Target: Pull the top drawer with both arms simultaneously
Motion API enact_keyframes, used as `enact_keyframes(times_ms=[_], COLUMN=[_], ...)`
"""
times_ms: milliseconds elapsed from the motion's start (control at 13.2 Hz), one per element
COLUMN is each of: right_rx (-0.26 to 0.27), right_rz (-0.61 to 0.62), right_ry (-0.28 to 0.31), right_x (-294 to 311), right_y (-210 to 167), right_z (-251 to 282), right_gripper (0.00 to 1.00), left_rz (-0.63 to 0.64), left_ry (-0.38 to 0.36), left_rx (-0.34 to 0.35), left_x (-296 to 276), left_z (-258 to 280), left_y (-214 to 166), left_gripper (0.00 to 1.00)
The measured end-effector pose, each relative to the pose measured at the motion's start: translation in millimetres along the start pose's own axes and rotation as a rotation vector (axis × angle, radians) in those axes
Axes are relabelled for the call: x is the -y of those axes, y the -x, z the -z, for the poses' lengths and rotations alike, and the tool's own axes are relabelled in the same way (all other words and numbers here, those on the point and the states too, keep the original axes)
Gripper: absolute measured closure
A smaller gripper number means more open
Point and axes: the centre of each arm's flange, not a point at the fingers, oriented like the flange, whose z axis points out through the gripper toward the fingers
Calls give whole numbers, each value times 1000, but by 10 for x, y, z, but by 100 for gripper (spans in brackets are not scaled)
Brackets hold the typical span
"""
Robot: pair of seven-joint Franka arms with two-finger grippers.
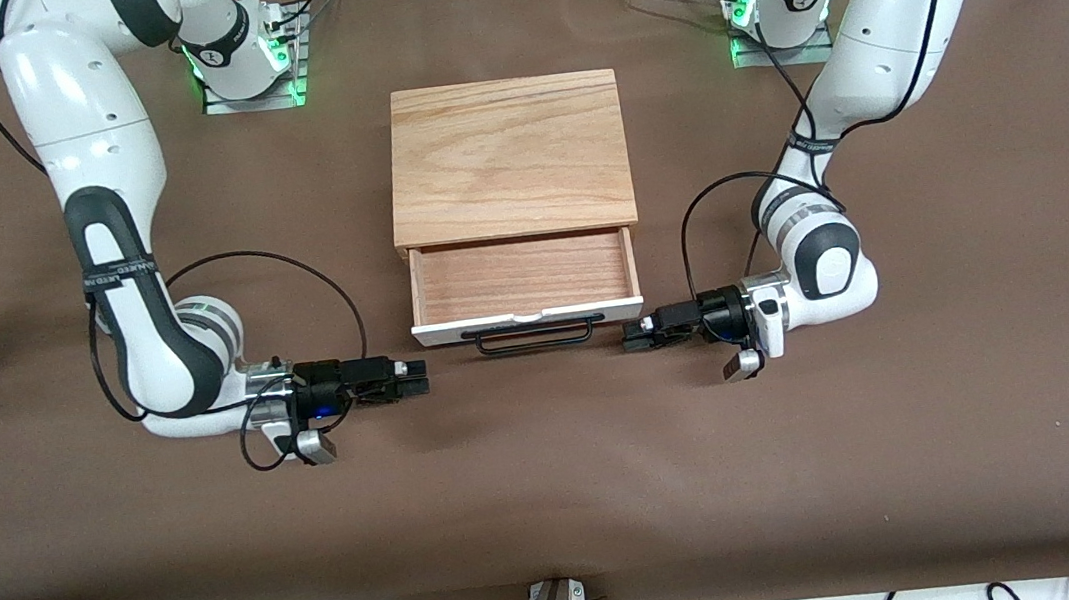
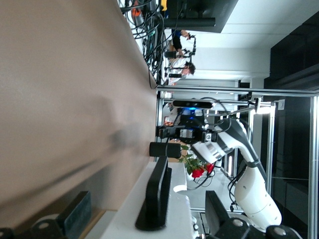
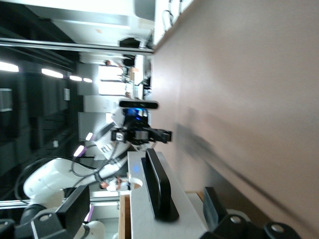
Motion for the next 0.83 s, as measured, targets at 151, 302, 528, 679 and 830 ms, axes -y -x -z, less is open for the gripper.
enact_keyframes(times_ms=[151, 302, 528, 679, 830], right_rx=[62, 142, 236, 304, 379], right_rz=[15, 53, 135, 196, 255], right_ry=[149, 327, 640, 823, 993], right_x=[186, 393, 955, 1415, 1883], right_y=[-44, -68, -95, -5, 141], right_z=[242, 402, 645, 863, 1047], right_gripper=[0, 0, 0, 0, 0], left_rz=[21, 27, 20, 3, -19], left_ry=[-64, -123, -180, -246, -369], left_rx=[54, 80, 112, 149, 201], left_x=[-257, -504, -696, -842, -1171], left_z=[180, 408, 572, 688, 891], left_y=[-63, -102, 32, 109, 158], left_gripper=[0, 0, 0, 0, 0])
